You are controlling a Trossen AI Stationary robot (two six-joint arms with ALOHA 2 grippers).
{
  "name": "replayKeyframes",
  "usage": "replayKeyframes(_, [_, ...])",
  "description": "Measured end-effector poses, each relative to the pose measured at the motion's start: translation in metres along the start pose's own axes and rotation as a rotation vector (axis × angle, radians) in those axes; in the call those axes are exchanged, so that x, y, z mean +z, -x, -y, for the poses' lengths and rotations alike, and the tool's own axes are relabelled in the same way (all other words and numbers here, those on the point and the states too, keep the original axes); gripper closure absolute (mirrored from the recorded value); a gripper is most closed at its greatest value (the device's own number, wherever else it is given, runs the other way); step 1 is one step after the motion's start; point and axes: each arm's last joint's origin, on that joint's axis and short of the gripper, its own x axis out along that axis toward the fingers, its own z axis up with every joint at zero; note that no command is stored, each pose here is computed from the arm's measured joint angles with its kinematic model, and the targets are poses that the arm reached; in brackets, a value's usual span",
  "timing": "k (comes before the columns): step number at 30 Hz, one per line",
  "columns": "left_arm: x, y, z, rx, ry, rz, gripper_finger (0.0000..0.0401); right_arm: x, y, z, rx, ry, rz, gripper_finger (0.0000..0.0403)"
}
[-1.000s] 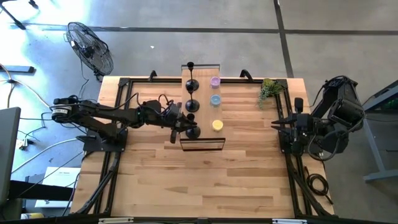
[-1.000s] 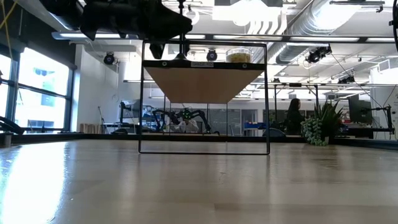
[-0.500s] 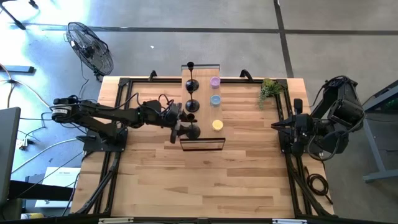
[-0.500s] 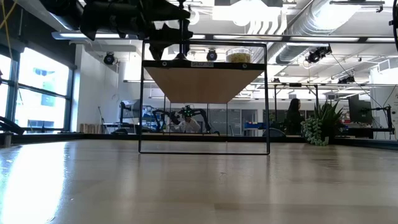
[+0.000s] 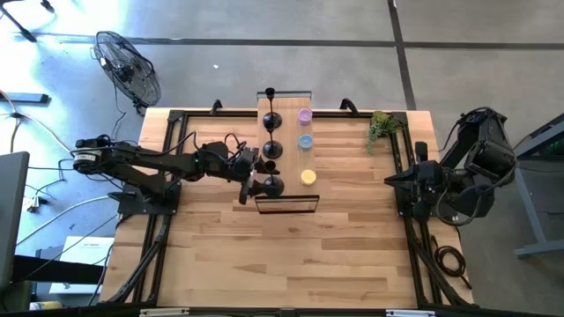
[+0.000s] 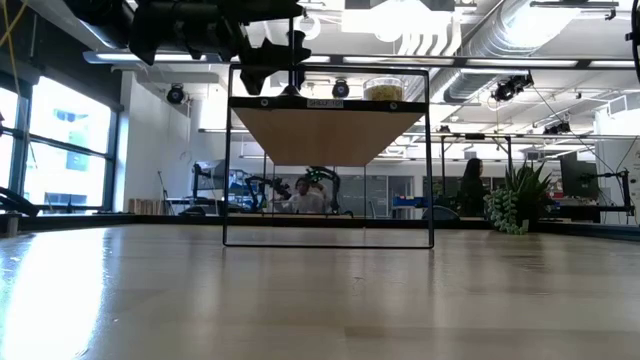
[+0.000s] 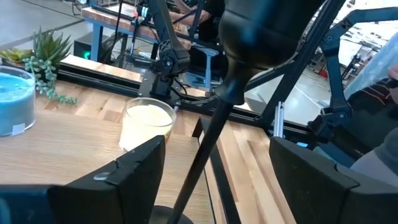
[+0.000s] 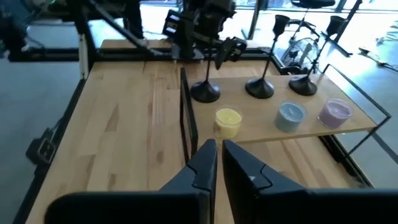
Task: Pick & Place candle stick holders
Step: Return to Home Position
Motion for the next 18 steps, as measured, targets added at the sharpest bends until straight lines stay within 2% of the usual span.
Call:
replayKeyframes(4, [0.000, 0.000, 0.000, -0.001, 0.004, 0.000, 0.0116, 0.000, 0.000, 0.000, 0.007, 0.014, -0.005, 0.0377])
replayKeyframes(11, [0.000, 0.000, 0.000, 0.002, 0.139, -0.001, 0.0116, 0.000, 0.000, 0.000, 0.007, 0.008, -0.005, 0.0375])
replayKeyframes(18, [0.015, -0.002, 0.003, 0.017, 0.125, 0.085, 0.0116, 0.000, 0.000, 0.000, 0.006, 0.012, -0.004, 0.0371])
